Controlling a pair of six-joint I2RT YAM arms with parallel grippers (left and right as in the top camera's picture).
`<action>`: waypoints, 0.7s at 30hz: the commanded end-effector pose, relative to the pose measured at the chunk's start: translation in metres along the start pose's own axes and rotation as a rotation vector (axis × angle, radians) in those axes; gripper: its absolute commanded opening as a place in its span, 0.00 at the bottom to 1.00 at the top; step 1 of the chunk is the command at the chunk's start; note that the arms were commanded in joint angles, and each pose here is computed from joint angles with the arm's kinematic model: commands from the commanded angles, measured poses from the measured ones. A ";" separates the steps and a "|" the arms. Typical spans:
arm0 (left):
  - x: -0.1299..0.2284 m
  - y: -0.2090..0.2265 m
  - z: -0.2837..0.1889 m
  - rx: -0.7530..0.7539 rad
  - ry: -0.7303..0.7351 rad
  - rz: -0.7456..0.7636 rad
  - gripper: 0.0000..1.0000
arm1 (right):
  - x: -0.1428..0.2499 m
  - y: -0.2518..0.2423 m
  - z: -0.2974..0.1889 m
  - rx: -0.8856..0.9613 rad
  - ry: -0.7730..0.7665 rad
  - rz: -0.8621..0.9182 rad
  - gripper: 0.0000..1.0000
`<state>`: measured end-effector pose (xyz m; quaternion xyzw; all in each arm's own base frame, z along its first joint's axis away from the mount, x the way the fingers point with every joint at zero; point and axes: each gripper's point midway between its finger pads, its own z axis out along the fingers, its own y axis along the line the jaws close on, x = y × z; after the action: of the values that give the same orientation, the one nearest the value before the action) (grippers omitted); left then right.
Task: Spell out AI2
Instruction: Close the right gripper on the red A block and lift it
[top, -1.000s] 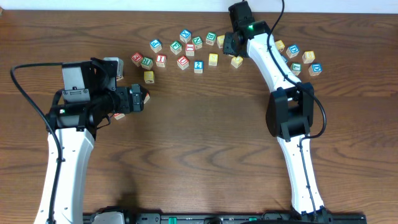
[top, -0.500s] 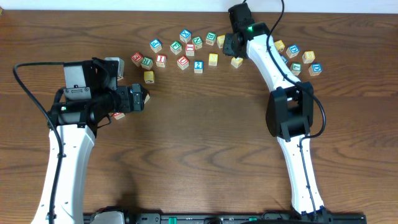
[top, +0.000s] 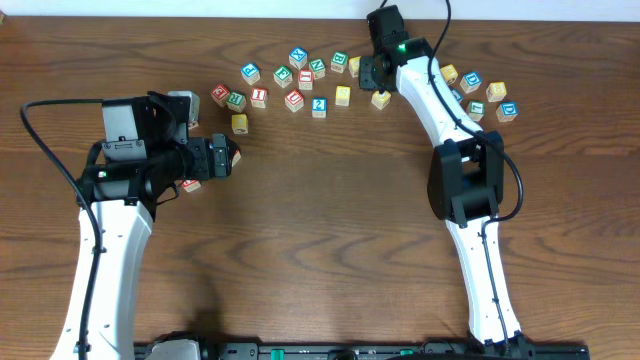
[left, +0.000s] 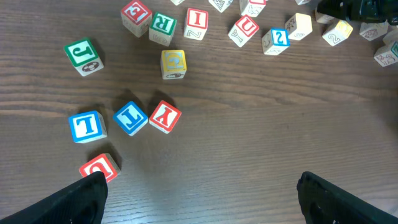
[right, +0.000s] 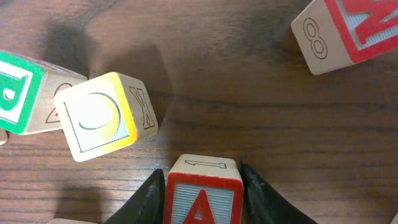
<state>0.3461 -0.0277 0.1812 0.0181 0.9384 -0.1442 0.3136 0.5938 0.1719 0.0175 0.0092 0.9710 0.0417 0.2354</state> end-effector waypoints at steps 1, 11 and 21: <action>-0.009 -0.001 -0.003 0.007 -0.018 -0.001 0.97 | 0.002 0.003 0.001 0.010 0.000 -0.039 0.31; -0.009 -0.001 -0.003 0.007 -0.019 0.000 0.97 | -0.005 0.005 -0.011 0.005 -0.018 -0.039 0.24; -0.010 -0.001 -0.003 0.007 -0.021 0.000 0.96 | -0.039 0.012 -0.076 -0.023 -0.118 -0.073 0.22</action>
<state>0.3466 -0.0276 0.1815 0.0182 0.9381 -0.1439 0.3147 0.5915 0.1707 0.0355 -0.0092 0.9696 0.0373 0.2415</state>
